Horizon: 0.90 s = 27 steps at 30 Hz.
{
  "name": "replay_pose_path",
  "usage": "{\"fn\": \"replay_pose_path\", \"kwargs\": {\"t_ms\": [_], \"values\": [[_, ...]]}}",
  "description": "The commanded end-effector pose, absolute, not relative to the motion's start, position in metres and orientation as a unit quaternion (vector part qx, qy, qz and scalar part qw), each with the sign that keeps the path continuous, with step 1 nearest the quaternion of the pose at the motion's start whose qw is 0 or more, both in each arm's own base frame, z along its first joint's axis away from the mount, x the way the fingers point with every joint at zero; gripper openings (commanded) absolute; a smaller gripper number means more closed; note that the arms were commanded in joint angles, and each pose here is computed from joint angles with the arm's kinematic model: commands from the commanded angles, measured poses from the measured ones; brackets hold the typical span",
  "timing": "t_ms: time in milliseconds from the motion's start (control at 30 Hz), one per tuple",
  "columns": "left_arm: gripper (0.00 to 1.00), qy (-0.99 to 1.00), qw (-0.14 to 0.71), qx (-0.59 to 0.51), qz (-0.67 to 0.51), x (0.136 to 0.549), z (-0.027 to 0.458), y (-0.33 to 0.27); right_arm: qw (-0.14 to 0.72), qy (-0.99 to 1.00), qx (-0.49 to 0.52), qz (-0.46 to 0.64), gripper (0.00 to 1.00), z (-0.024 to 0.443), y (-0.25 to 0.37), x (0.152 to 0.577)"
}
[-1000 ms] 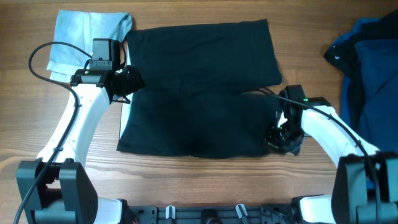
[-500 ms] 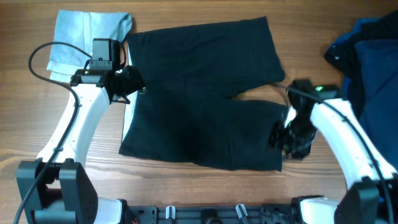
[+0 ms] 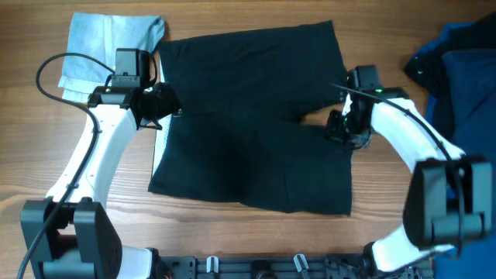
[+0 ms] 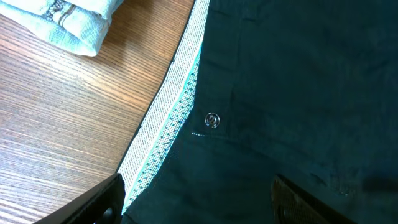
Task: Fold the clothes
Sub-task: 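Release the leg and move right gripper back to the right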
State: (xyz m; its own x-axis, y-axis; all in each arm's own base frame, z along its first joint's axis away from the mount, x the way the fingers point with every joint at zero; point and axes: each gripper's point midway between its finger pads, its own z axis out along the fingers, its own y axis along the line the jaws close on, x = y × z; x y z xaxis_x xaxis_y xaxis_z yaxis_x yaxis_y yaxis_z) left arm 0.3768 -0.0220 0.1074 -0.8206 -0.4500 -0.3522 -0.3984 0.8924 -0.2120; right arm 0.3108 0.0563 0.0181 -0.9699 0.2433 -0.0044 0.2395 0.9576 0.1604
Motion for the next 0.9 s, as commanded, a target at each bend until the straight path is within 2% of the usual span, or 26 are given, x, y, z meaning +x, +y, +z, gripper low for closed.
{"fn": "replay_pose_path", "kwargs": {"t_ms": [0,100,200,333,400,500,533,567,667,767,867], "values": [[0.75,0.951,0.206,-0.224,-0.06,0.379,0.111,-0.02,-0.038,0.99,0.087,0.106,0.04,0.009,0.073,0.289],[0.75,0.951,0.206,-0.224,-0.06,0.379,0.111,-0.02,-0.033,0.994,0.082,0.065,0.04,0.005,0.063,0.289],[0.75,0.951,0.206,-0.223,-0.059,0.378,0.111,-0.02,0.007,0.995,0.076,0.062,0.04,0.008,0.061,0.308],[0.75,0.954,0.206,-0.214,-0.049,0.378,0.11,-0.018,0.07,0.992,0.069,0.078,0.04,0.069,0.062,0.34],[0.75,0.954,0.205,-0.214,-0.049,0.377,0.11,-0.017,0.105,0.985,0.112,0.082,0.04,0.104,0.041,0.351],[0.75,0.955,0.202,-0.214,-0.048,0.375,0.109,-0.017,0.12,0.972,0.182,0.084,0.06,0.123,-0.001,0.347],[0.75,0.955,0.202,-0.214,-0.048,0.375,0.109,-0.017,0.112,0.969,0.202,0.086,0.09,0.122,-0.014,0.342],[0.75,0.955,0.202,-0.214,-0.048,0.375,0.109,-0.017,0.102,0.965,0.225,0.093,0.17,0.12,-0.026,0.337],[0.75,0.955,0.202,-0.214,-0.048,0.376,0.109,-0.017,0.094,0.944,0.248,0.197,0.32,0.112,-0.04,0.336],[0.75,0.954,0.203,-0.214,-0.046,0.376,0.109,-0.017,0.072,0.937,0.262,0.218,0.54,0.082,-0.039,0.327],[0.75,0.954,0.203,-0.215,-0.043,0.375,0.109,-0.016,0.075,0.914,0.23,0.327,0.57,0.059,-0.005,0.33]]}}
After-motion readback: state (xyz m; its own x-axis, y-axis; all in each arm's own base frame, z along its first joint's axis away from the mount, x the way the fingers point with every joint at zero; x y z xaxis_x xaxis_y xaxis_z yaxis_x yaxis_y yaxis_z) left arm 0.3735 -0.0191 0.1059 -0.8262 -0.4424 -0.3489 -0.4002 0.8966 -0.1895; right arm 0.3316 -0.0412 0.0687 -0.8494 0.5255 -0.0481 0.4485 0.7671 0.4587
